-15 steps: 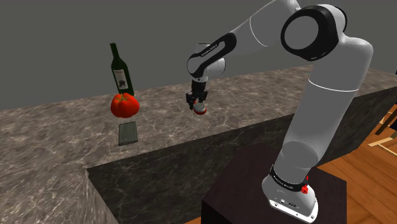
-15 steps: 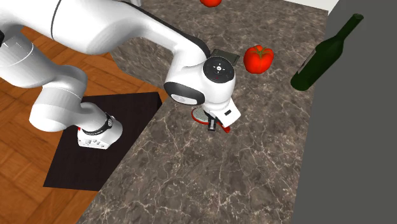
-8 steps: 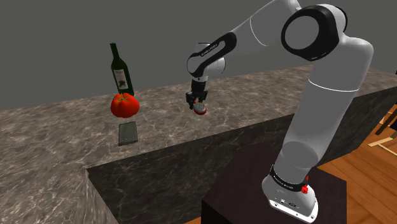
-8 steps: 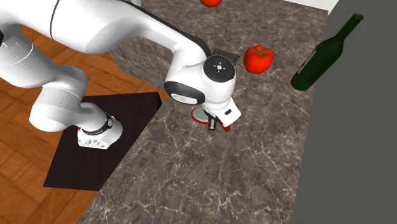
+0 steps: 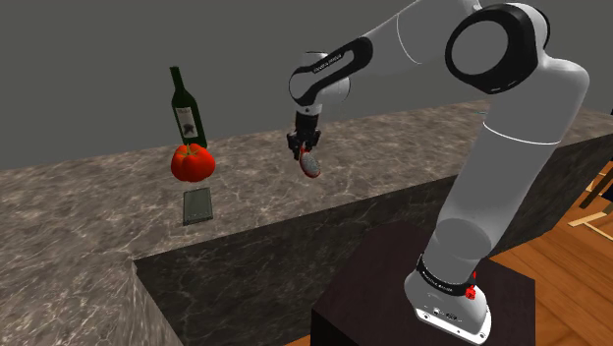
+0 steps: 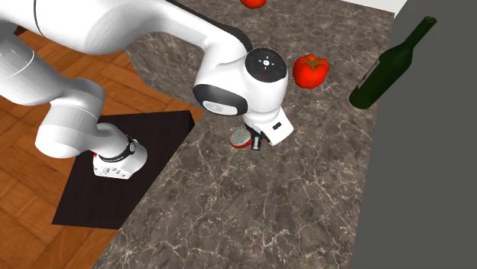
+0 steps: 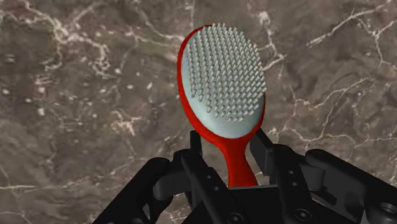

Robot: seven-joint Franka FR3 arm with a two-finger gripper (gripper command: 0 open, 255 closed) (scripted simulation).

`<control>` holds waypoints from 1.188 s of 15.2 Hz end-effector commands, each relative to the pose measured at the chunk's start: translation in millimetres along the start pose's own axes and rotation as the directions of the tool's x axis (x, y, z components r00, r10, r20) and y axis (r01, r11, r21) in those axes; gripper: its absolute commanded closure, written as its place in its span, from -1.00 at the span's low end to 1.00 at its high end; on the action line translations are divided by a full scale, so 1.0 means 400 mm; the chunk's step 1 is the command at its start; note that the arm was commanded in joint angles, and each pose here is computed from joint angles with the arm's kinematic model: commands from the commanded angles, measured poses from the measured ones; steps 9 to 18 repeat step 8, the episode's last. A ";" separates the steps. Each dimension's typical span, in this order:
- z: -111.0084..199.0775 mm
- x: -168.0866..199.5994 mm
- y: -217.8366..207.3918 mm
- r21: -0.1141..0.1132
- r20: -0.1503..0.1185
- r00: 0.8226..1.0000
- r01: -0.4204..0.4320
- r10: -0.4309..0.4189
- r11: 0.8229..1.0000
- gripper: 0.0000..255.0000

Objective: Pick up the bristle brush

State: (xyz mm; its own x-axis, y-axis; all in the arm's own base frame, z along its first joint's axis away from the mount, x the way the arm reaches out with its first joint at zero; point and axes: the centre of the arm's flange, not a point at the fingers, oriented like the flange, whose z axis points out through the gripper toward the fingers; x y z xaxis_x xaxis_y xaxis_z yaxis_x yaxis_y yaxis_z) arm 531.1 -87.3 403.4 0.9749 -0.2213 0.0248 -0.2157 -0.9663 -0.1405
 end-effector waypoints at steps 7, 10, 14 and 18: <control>-0.095 0.002 -0.013 0.000 0.000 1.000 0.000 0.000 1.000 1.00; -0.095 0.002 -0.013 0.000 0.000 1.000 0.000 0.000 1.000 1.00; -0.095 0.002 -0.013 0.000 0.000 1.000 0.000 0.000 1.000 1.00; -0.095 0.002 -0.013 0.000 0.000 1.000 0.000 0.000 1.000 1.00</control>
